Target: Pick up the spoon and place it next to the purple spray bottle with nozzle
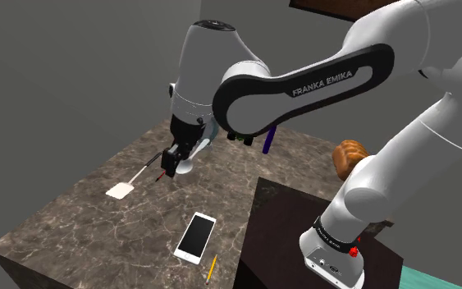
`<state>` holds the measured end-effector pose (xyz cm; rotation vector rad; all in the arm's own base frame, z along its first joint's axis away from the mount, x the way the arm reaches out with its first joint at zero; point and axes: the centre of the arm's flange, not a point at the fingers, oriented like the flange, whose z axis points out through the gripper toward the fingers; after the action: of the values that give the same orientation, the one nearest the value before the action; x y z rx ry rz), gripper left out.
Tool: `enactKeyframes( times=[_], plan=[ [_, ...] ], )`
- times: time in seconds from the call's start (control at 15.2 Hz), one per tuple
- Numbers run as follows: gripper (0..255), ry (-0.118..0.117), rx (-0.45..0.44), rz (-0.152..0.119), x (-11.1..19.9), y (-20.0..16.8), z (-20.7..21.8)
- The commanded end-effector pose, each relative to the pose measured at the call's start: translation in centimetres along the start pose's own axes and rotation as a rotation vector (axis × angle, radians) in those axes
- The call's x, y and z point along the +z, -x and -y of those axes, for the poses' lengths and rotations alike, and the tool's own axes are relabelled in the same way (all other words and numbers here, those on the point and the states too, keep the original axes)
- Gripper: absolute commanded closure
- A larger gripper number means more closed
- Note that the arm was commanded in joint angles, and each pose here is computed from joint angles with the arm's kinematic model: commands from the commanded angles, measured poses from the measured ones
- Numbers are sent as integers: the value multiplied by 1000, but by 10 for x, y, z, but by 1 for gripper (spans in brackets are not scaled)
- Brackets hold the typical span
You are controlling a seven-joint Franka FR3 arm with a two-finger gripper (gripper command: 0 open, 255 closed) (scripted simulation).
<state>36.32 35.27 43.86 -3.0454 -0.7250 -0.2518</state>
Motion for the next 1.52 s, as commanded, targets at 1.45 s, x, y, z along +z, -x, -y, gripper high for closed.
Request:
enactKeyframes(
  times=[1.45],
  plan=[
    [255,0,0,0,-91,21,-89]
  ],
)
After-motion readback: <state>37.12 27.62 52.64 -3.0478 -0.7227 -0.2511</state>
